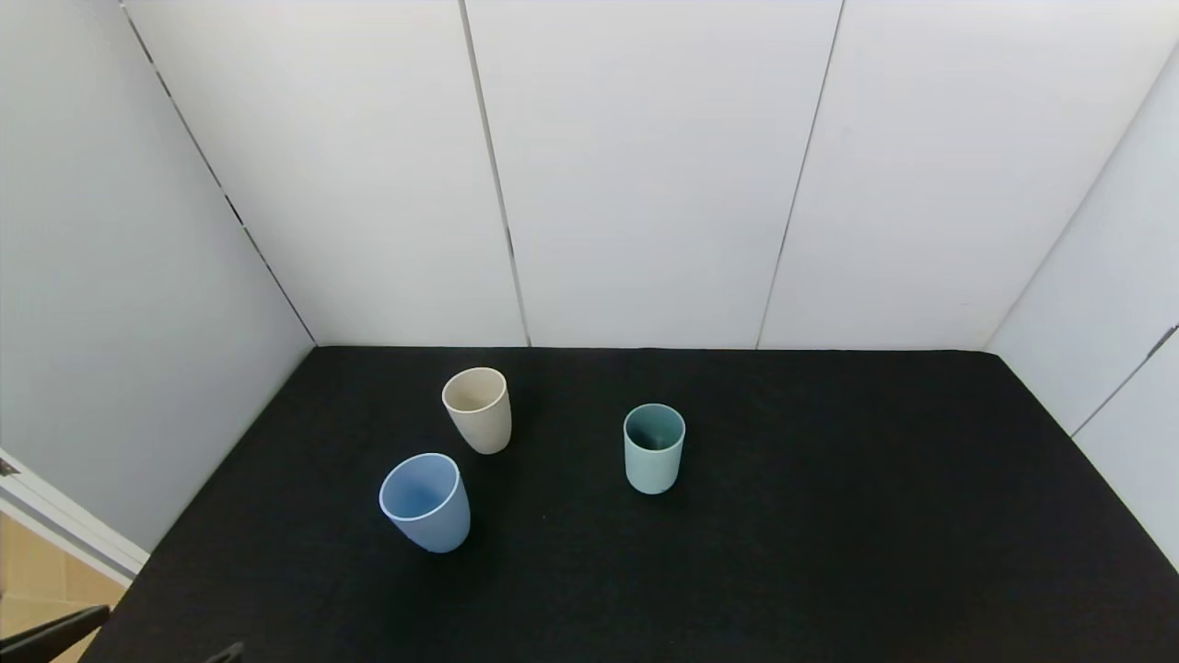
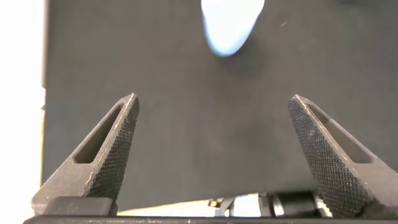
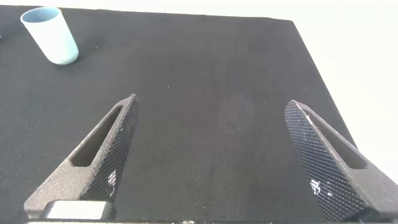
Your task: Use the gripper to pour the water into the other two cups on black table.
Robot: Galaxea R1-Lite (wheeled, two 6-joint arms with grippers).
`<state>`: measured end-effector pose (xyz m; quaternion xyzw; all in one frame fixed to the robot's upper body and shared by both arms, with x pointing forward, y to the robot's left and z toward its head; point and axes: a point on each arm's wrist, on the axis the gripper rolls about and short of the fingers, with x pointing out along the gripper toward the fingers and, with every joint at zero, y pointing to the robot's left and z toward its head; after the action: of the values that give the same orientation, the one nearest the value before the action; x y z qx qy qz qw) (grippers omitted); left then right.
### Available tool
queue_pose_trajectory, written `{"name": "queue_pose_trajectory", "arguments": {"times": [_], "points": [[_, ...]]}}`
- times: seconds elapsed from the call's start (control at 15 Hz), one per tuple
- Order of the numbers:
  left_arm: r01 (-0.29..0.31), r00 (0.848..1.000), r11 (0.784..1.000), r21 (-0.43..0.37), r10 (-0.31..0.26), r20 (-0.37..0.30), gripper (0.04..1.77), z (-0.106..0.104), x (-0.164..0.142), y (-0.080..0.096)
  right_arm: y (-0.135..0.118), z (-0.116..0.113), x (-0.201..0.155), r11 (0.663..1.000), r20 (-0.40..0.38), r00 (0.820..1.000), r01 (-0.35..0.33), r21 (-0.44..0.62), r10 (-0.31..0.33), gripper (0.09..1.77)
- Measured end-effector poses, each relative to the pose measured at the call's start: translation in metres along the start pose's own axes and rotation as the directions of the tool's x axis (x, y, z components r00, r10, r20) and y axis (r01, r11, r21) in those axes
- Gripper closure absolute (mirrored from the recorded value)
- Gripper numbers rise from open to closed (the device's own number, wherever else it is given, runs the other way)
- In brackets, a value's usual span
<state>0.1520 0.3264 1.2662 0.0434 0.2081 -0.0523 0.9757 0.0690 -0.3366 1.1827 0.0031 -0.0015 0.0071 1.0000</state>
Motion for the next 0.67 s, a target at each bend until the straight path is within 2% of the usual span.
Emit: {"name": "queue_pose_trajectory", "arguments": {"times": [0.2,0.33,0.53,0.67], "points": [[-0.043,0.999,0.999,-0.001,0.043,0.004,0.10,-0.017,-0.025,0.001,0.000,0.000,0.000,1.000,0.000,1.000,0.000,0.000,0.000,0.15],[-0.065,0.998,0.998,-0.007,0.065,-0.025,0.10,-0.033,-0.044,0.001,0.000,0.000,0.000,1.000,0.000,1.000,0.000,0.000,0.000,0.15],[-0.107,0.993,0.994,-0.028,0.109,0.041,0.10,-0.040,-0.068,0.000,0.000,0.000,0.000,1.000,0.000,1.000,0.000,0.000,0.000,0.15],[-0.109,0.991,0.993,-0.036,0.111,0.080,0.09,-0.052,-0.075,-0.003,0.000,0.000,0.000,1.000,0.000,1.000,0.000,0.000,0.000,0.15]]}}
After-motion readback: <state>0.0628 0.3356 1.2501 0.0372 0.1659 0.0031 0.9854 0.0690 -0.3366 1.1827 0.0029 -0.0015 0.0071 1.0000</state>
